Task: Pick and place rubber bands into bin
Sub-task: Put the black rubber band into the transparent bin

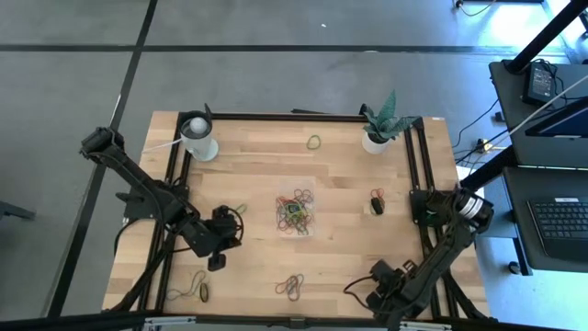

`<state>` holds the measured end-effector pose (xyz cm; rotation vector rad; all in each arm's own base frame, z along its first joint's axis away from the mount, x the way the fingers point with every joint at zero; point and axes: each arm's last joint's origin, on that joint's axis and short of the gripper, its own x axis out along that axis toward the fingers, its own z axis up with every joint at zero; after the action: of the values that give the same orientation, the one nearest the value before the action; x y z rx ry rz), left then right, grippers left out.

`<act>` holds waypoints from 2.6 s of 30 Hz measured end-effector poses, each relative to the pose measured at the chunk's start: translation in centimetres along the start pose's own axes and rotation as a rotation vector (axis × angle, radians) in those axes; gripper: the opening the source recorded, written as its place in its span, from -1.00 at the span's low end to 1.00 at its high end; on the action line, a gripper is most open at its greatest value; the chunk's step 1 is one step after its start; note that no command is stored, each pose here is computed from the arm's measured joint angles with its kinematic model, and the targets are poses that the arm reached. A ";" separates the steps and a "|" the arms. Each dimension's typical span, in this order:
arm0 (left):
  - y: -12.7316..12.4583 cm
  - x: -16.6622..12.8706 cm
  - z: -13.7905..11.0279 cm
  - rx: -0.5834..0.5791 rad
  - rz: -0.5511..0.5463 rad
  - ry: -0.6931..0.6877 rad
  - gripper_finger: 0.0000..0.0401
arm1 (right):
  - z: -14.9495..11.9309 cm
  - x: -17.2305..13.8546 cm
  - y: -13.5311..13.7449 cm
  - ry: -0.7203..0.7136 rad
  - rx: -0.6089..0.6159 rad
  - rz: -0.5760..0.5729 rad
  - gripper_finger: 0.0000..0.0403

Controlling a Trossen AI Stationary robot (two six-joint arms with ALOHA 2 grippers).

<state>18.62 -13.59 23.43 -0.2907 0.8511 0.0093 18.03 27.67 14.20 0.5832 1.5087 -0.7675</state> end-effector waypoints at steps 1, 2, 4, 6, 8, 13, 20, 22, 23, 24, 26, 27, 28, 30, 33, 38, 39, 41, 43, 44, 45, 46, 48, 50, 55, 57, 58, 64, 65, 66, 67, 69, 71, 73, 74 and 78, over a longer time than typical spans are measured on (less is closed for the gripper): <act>-0.1 0.0 0.1 -0.004 -0.007 -0.007 -0.99 | 0.0 0.4 0.1 0.005 -0.002 0.017 -0.30; -0.1 0.0 0.1 -0.007 -0.013 -0.014 -0.99 | 0.0 0.6 0.1 0.011 -0.010 0.036 -0.35; -0.2 0.0 0.2 -0.012 -0.019 -0.026 -0.99 | 0.0 0.7 0.2 0.022 -0.021 0.052 -0.49; -0.3 0.0 0.3 -0.016 -0.023 -0.038 -0.99 | 0.0 0.6 0.2 0.028 -0.023 0.061 -0.70; -0.2 0.0 0.4 -0.016 -0.019 -0.040 -0.99 | -0.1 0.1 0.0 0.034 -0.027 0.058 -0.90; -0.2 0.0 0.4 -0.019 -0.015 -0.043 -0.99 | 0.0 -3.3 -0.5 0.036 -0.032 0.109 -0.95; -0.2 0.1 0.4 -0.017 -0.014 -0.042 -0.99 | 2.0 -9.4 -2.0 -0.125 -0.015 0.131 -0.97; -0.2 0.1 0.4 -0.016 -0.013 -0.041 -0.99 | 3.2 -11.2 -2.3 -0.165 -0.036 0.133 -0.98; -0.1 0.1 0.4 -0.015 -0.012 -0.040 -0.99 | 3.9 -12.1 -2.4 -0.182 -0.046 0.135 -0.98; -0.1 0.1 0.4 -0.014 -0.010 -0.038 -0.99 | 4.6 -12.9 -2.5 -0.191 -0.059 0.126 -0.98; -0.1 0.1 0.4 -0.013 -0.007 -0.035 -0.99 | 6.3 -14.1 -2.5 -0.193 -0.091 0.103 -0.98; -0.1 0.1 0.4 -0.013 -0.007 -0.035 -0.99 | 7.0 -14.6 -2.4 -0.194 -0.109 0.110 -0.98; -0.1 0.1 0.4 -0.013 -0.007 -0.035 -0.99 | 7.9 -15.2 -2.3 -0.196 -0.125 0.124 -0.98; -0.1 0.1 0.4 -0.013 -0.007 -0.034 -0.99 | 9.6 -16.0 -2.2 -0.214 -0.161 0.140 -0.98; -0.1 0.1 0.4 -0.013 -0.007 -0.034 -0.99 | 12.1 -16.7 -2.0 -0.252 -0.207 0.166 -0.98; -0.1 0.1 0.3 -0.012 -0.008 -0.034 -0.99 | 15.3 -16.9 -2.0 -0.272 -0.225 0.177 -0.98; -0.1 0.0 0.3 -0.011 -0.009 -0.034 -0.99 | 15.7 -16.9 -2.1 -0.274 -0.222 0.180 -0.98; -0.1 0.0 0.3 -0.011 -0.009 -0.033 -0.99 | 16.0 -16.9 -2.1 -0.274 -0.228 0.178 -0.98; -0.1 0.0 0.3 -0.011 -0.014 -0.028 -0.99 | 16.0 -16.9 -2.1 -0.268 -0.230 0.181 -0.98; -0.1 0.0 0.3 -0.011 -0.015 -0.028 -0.99 | 15.8 -16.9 -2.1 -0.256 -0.234 0.187 -0.98; -0.1 0.0 0.3 -0.010 -0.015 -0.028 -0.99 | 15.5 -16.9 -2.0 -0.240 -0.238 0.193 -0.98; -0.1 0.0 0.3 -0.001 -0.015 -0.027 -0.99 | 15.1 -16.9 -1.9 -0.222 -0.235 0.201 -0.98; -0.1 0.0 0.3 0.022 -0.015 -0.028 -0.99 | 14.1 -16.9 -1.8 -0.192 -0.236 0.210 -0.98; -0.1 0.0 0.3 0.040 -0.014 -0.028 -0.99 | 12.9 -16.9 -1.7 -0.167 -0.239 0.217 -0.98; -0.1 0.1 0.3 0.048 -0.012 -0.030 -0.99 | 9.1 -16.9 -1.6 -0.119 -0.218 0.225 -0.98; -0.1 0.1 0.3 0.048 -0.012 -0.030 -0.99 | 7.4 -16.9 -1.8 -0.089 -0.199 0.221 -0.98; -0.1 0.1 0.3 0.048 -0.012 -0.030 -0.99 | 6.6 -16.8 -1.9 -0.080 -0.186 0.215 -0.98; -0.1 0.1 0.3 0.048 -0.012 -0.032 -0.98 | 2.4 -16.6 -2.8 -0.063 -0.115 0.199 -0.98; -0.1 0.1 0.4 0.047 -0.012 -0.034 -0.98 | 1.8 -16.6 -3.0 -0.062 -0.109 0.199 -0.97; -0.1 0.1 0.4 0.047 -0.012 -0.034 -0.98 | 1.4 -16.6 -3.1 -0.061 -0.107 0.200 -0.96; -0.1 0.1 0.4 0.047 -0.012 -0.034 -0.98 | 1.1 -16.6 -3.2 -0.061 -0.101 0.200 -0.94; -0.1 0.1 0.4 0.046 -0.008 -0.038 -0.98 | 0.7 -16.6 -3.3 -0.067 -0.079 0.195 -0.89; -0.1 0.1 0.4 0.041 -0.007 -0.039 -0.98 | 0.5 -16.6 -3.4 -0.067 -0.075 0.197 -0.86; -0.1 0.1 0.4 0.039 -0.005 -0.040 -0.98 | 0.4 -16.6 -3.4 -0.067 -0.077 0.197 -0.84; -0.1 0.1 0.4 0.038 -0.003 -0.043 -0.98 | 0.4 -16.6 -3.4 -0.068 -0.080 0.197 -0.83; -0.1 0.1 0.4 0.035 -0.001 -0.045 -0.98 | 0.5 -16.5 -3.5 -0.087 -0.082 0.185 -0.85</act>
<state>18.97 -13.57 23.66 -0.2575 0.8053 0.0004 17.16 26.37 31.05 0.6110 1.3783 -0.5786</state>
